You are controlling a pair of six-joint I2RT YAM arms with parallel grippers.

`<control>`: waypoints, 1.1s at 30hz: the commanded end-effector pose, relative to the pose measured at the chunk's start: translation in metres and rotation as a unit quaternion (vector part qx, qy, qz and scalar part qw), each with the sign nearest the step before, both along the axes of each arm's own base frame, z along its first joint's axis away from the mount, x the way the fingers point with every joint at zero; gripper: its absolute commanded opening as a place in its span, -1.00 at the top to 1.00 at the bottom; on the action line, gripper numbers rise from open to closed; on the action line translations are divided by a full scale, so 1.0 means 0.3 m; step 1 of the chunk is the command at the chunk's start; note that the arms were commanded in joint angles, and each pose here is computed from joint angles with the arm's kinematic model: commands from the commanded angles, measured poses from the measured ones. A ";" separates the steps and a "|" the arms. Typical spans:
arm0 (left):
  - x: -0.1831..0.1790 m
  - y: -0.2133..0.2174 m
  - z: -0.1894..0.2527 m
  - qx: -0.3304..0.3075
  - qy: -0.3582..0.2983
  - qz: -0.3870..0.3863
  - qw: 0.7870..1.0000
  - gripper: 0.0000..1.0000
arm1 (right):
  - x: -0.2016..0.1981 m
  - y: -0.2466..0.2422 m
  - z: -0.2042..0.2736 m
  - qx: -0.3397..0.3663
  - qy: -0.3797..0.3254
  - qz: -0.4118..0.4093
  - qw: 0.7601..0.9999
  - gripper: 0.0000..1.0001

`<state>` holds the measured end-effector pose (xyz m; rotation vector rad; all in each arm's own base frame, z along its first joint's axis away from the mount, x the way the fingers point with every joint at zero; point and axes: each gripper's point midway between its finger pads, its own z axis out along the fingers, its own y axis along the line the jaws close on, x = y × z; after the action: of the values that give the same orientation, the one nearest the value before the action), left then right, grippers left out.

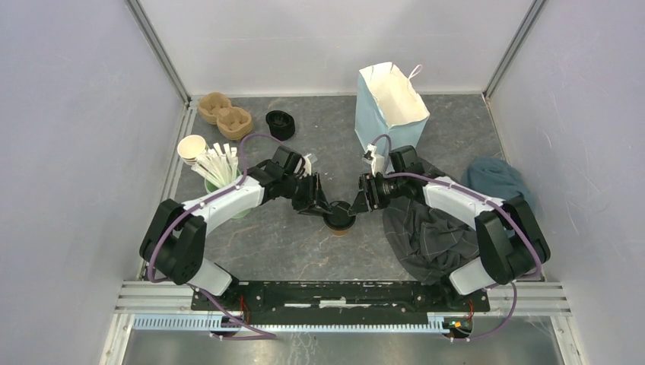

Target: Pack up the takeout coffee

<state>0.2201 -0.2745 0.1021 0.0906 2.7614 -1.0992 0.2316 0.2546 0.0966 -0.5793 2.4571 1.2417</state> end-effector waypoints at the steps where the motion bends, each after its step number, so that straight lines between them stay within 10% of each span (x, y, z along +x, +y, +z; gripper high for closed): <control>1: -0.051 0.059 -0.122 0.050 0.042 0.013 0.998 0.17 | -0.002 -0.010 -0.075 -0.010 0.002 -0.002 1.000 -0.28; 15: -0.240 0.302 -0.431 0.222 0.131 0.039 0.965 0.44 | -0.152 -0.223 -0.431 -0.170 0.058 -0.031 0.983 -0.14; 20: -0.128 0.199 -0.276 0.144 0.054 0.029 0.988 0.30 | -0.112 -0.132 -0.292 -0.091 0.049 -0.024 0.994 -0.15; 27: 0.001 0.031 0.040 -0.003 -0.015 0.029 0.999 -0.44 | -0.031 -0.075 -0.170 -0.059 0.019 -0.010 0.998 -0.15; 33: -0.026 0.095 0.051 -0.011 0.012 0.058 0.998 -0.21 | -0.036 -0.069 -0.173 -0.053 0.022 -0.011 0.998 -0.15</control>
<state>0.2141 -0.2576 0.1045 -0.0266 2.7520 -1.0953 0.2283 0.2569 0.0894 -0.5771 2.4061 1.3458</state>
